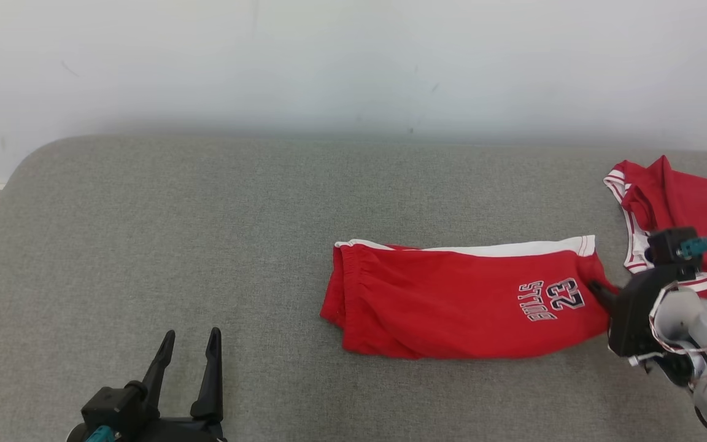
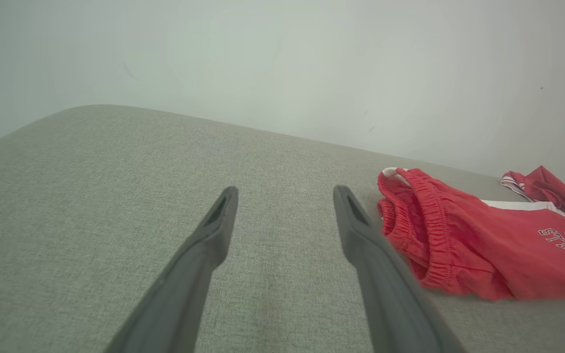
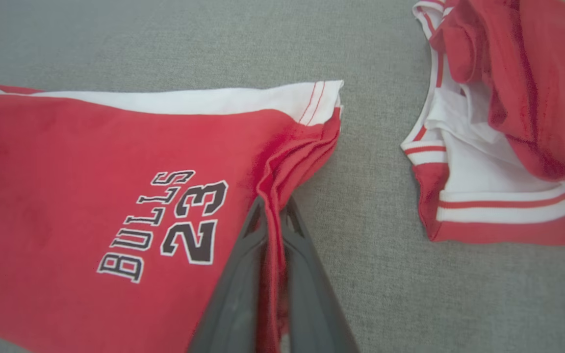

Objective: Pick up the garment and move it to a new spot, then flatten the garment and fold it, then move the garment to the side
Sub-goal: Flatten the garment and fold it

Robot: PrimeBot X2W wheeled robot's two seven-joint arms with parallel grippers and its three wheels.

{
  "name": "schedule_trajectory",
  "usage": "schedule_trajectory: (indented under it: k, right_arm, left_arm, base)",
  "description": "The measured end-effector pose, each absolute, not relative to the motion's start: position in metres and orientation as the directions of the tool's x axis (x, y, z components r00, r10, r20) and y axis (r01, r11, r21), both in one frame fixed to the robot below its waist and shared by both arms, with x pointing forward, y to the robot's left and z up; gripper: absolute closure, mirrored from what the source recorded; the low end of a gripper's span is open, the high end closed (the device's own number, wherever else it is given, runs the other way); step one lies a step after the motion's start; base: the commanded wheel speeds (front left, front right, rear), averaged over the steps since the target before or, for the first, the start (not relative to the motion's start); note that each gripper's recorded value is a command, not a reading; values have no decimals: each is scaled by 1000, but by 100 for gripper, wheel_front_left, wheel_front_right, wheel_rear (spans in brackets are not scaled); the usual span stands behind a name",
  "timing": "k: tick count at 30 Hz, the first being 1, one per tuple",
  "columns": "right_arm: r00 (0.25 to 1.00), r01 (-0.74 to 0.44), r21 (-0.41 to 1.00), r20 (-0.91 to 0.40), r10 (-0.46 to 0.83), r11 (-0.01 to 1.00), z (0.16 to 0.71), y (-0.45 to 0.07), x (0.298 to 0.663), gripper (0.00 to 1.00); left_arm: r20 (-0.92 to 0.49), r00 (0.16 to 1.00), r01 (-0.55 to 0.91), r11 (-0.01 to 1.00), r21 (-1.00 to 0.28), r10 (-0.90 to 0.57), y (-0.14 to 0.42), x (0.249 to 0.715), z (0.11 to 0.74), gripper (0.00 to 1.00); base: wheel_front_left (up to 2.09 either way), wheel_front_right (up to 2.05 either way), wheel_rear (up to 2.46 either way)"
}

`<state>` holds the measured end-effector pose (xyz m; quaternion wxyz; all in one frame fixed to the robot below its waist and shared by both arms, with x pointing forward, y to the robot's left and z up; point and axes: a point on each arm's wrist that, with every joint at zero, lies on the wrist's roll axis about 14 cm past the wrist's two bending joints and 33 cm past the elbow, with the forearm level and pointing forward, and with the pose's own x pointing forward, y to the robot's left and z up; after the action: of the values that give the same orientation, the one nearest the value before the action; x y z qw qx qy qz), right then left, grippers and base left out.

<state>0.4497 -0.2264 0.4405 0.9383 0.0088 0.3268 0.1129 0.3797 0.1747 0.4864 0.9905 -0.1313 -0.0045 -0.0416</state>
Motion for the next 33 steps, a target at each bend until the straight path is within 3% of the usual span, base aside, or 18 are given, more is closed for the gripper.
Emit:
schedule_trajectory:
  k: [6, 13, 25, 33]
  right_arm:
    - [802, -312, 95, -507, 315, 945, 475, -188, 469, 100]
    - [785, -451, 125, -415, 460, 884, 503, -129, 474, 100]
    - [656, -614, 230, -383, 650, 755, 499, -25, 463, 100]
    - [599, -629, 280, -419, 682, 725, 473, 16, 454, 100]
  left_arm:
    - [28, 997, 76, 961, -266, -71, 177, 377, 489, 0]
    - [18, 998, 61, 959, -276, -59, 179, 371, 485, 0]
    - [13, 1000, 26, 958, -286, -23, 188, 369, 484, 0]
    - [8, 1000, 7, 955, -295, -5, 191, 367, 483, 0]
  base:
    - [0, 0, 0]
    - [0, 0, 0]
    - [0, 0, 0]
    - [0, 0, 0]
